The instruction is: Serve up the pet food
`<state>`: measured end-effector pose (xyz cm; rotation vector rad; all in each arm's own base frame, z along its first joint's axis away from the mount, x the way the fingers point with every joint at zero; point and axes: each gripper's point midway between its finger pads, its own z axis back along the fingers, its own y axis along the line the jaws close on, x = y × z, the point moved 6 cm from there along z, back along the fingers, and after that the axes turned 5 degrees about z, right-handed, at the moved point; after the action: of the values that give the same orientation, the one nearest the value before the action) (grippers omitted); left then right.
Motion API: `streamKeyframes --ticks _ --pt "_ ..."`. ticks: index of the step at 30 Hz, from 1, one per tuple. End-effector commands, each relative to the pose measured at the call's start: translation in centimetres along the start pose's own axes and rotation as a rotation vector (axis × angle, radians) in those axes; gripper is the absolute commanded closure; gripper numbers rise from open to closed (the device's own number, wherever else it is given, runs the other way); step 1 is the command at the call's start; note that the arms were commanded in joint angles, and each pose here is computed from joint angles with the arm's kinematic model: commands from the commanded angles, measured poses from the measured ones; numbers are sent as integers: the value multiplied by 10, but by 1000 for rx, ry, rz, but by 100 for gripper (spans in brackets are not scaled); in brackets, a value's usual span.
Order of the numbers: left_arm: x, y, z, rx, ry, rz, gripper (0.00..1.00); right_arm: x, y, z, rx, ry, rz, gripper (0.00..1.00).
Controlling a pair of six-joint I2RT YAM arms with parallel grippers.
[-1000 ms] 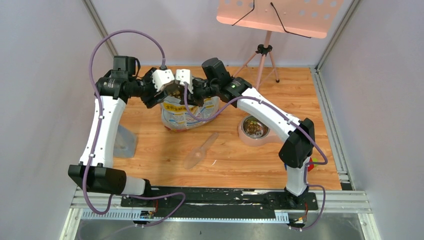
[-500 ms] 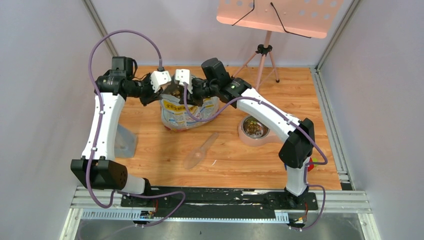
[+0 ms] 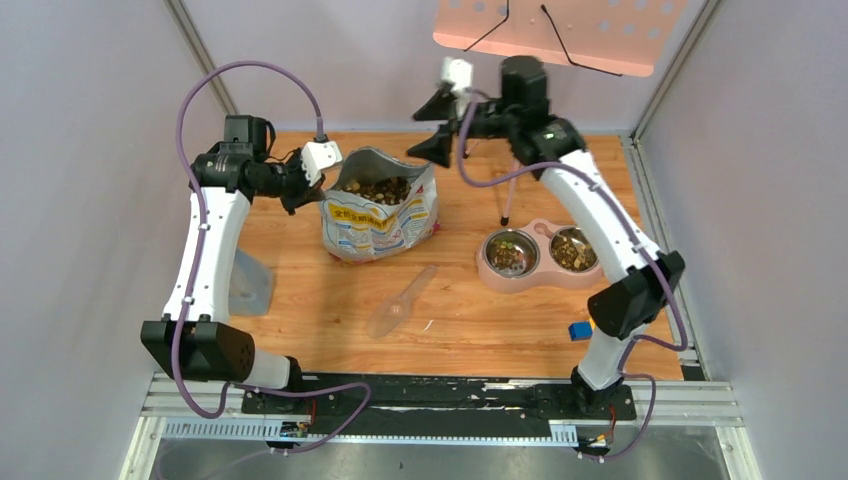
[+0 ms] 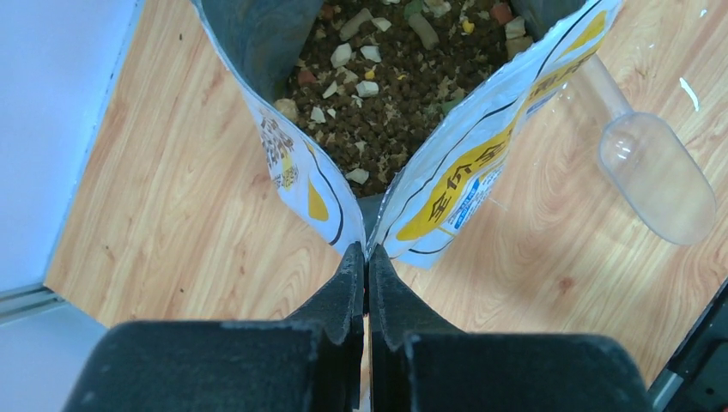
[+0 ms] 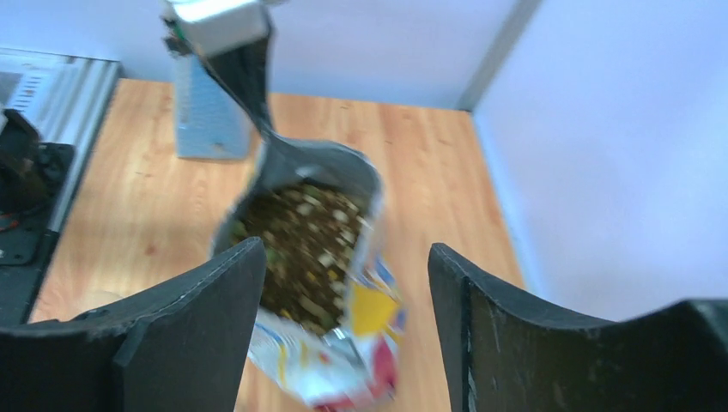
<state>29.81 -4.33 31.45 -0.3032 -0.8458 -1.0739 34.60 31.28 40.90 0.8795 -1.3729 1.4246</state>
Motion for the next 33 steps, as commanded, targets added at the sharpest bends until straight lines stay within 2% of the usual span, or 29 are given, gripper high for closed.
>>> streamKeyframes --ticks 1,6,20,27,31,33 --pt "25 10 21 146 -104 -44 100 13 -3 57 30 -9 40 29" --pt "30 8 27 188 -138 -10 100 -23 -5 68 28 79 74 32" --pt "28 2 32 206 -134 3 100 -88 -11 52 88 194 158 41" --pt "28 4 31 202 -128 0 100 -104 -26 38 83 217 164 46" --pt "27 6 29 203 -125 2 100 -104 -30 29 93 199 169 54" --pt "28 7 29 204 -129 12 100 -99 -27 25 105 179 172 55"
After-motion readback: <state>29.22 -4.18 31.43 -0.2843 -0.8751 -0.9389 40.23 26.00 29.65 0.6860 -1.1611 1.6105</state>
